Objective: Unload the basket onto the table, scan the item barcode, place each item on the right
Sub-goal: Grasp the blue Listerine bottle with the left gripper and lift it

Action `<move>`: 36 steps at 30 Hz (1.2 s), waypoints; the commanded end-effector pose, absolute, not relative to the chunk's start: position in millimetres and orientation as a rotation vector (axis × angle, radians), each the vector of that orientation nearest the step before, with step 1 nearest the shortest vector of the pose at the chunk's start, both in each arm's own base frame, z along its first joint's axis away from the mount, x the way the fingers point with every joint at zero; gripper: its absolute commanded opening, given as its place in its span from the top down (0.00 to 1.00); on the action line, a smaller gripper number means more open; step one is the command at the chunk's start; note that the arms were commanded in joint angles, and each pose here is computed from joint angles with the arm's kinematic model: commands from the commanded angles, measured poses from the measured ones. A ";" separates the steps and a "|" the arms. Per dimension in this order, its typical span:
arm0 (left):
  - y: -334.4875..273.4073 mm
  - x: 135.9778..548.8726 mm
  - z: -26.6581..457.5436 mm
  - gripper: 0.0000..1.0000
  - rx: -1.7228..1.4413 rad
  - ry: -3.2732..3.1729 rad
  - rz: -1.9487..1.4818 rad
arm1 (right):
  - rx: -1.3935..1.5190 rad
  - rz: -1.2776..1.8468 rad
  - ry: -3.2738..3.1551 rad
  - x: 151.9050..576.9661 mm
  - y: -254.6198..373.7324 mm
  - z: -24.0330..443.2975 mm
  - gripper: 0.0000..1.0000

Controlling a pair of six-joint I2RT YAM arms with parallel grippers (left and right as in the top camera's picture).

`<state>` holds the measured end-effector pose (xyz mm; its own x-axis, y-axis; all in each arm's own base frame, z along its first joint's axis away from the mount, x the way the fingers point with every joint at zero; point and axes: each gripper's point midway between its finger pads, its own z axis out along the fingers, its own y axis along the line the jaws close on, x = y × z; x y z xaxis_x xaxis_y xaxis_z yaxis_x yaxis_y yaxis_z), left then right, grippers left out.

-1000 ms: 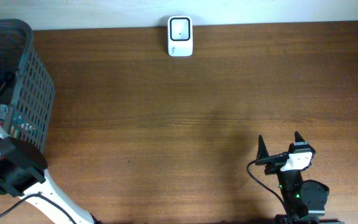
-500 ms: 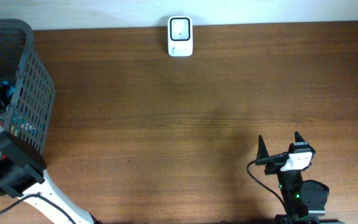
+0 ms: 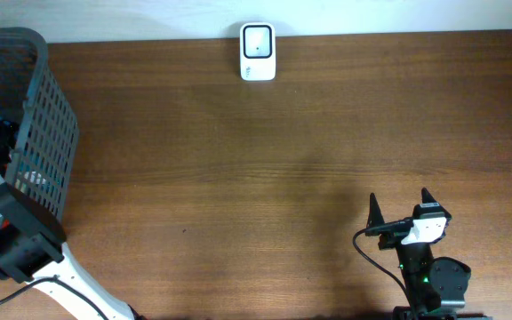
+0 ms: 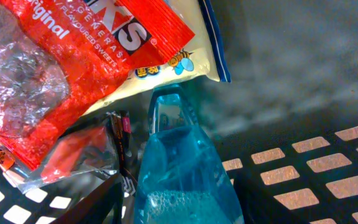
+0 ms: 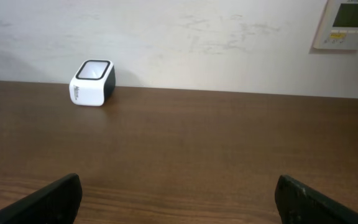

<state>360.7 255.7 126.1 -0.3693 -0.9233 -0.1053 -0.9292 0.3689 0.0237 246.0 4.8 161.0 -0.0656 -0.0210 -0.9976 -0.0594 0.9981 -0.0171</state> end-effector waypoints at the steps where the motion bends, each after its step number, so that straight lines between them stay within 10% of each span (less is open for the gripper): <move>1: 246.9 358.1 116.8 0.49 -1.754 2.567 0.044 | -0.049 0.026 1.641 246.1 2.6 157.6 0.02; 12: 248.7 365.4 156.8 0.95 -1.716 2.514 0.020 | -0.049 0.026 1.641 246.1 2.6 157.6 0.02; 25: 235.8 381.3 343.4 0.98 -1.326 2.143 -0.108 | -0.050 0.025 1.640 246.1 2.6 157.7 0.02; 36: 43.9 364.8 502.0 0.98 -0.596 1.963 -0.631 | -0.050 0.025 1.641 246.1 2.6 157.6 0.02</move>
